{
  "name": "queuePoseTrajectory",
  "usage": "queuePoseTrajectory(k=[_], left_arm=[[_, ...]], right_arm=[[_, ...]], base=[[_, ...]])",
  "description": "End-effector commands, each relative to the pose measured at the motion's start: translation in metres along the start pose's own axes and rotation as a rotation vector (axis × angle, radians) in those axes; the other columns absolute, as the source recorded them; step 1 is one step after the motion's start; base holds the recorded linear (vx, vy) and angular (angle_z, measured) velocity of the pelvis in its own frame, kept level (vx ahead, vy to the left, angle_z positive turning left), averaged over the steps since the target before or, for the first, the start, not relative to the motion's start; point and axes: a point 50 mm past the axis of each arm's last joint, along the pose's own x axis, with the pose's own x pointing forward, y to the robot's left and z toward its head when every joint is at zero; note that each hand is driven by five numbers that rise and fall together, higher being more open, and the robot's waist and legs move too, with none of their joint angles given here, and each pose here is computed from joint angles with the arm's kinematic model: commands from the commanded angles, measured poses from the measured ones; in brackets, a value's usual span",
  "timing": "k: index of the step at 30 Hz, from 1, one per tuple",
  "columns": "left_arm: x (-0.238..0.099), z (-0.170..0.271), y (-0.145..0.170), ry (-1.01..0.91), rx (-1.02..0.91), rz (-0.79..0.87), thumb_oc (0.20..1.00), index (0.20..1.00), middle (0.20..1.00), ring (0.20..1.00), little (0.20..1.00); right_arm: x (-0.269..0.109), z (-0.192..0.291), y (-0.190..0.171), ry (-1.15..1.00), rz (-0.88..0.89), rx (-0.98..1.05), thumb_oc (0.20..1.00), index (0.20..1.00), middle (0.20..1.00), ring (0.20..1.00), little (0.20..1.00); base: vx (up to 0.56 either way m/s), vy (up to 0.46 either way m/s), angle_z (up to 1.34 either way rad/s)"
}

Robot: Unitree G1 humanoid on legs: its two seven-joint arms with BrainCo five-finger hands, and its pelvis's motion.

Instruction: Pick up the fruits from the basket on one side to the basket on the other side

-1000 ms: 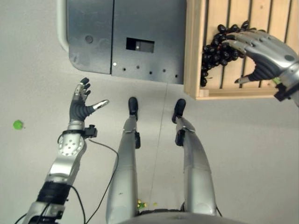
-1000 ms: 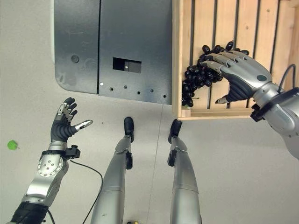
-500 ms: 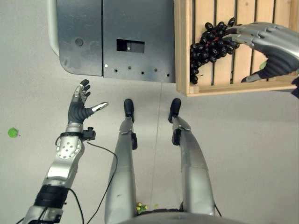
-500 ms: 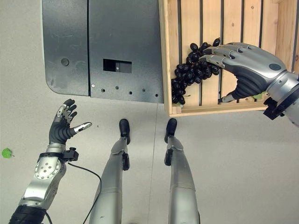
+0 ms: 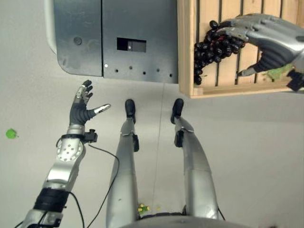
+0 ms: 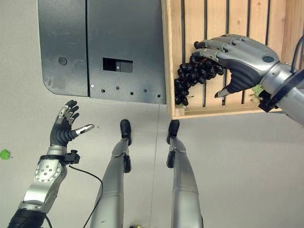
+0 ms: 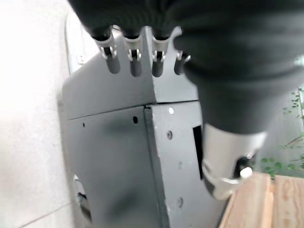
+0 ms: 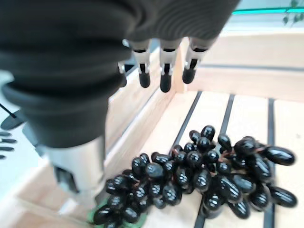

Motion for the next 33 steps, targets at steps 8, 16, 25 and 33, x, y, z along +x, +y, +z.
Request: queuePoseTrajectory(k=[8,16,25,33], left_arm=[[-0.004,0.019,0.004,-0.106,0.021,0.021,1.0,1.0,1.0,1.0,1.0],[-0.003,0.026,0.003,-0.132,0.028,0.009,1.0,1.0,1.0,1.0,1.0],[-0.004,0.026,0.003,-0.128,0.027,0.002,1.0,1.0,1.0,1.0,1.0],[-0.006,0.022,0.003,-0.109,0.023,-0.002,1.0,1.0,1.0,1.0,1.0]], right_arm=[[0.018,-0.001,-0.004,0.034,-0.121,-0.042,1.0,1.0,1.0,1.0,1.0],[0.018,0.0,0.007,0.046,-0.101,-0.027,1.0,1.0,1.0,1.0,1.0],[0.008,-0.012,0.019,0.108,-0.004,-0.075,1.0,1.0,1.0,1.0,1.0],[-0.004,-0.043,0.03,0.264,0.059,-0.149,1.0,1.0,1.0,1.0,1.0]], base=[[0.0,0.002,0.01],[0.0,0.0,0.0],[0.0,0.0,0.0],[0.0,0.0,0.0]])
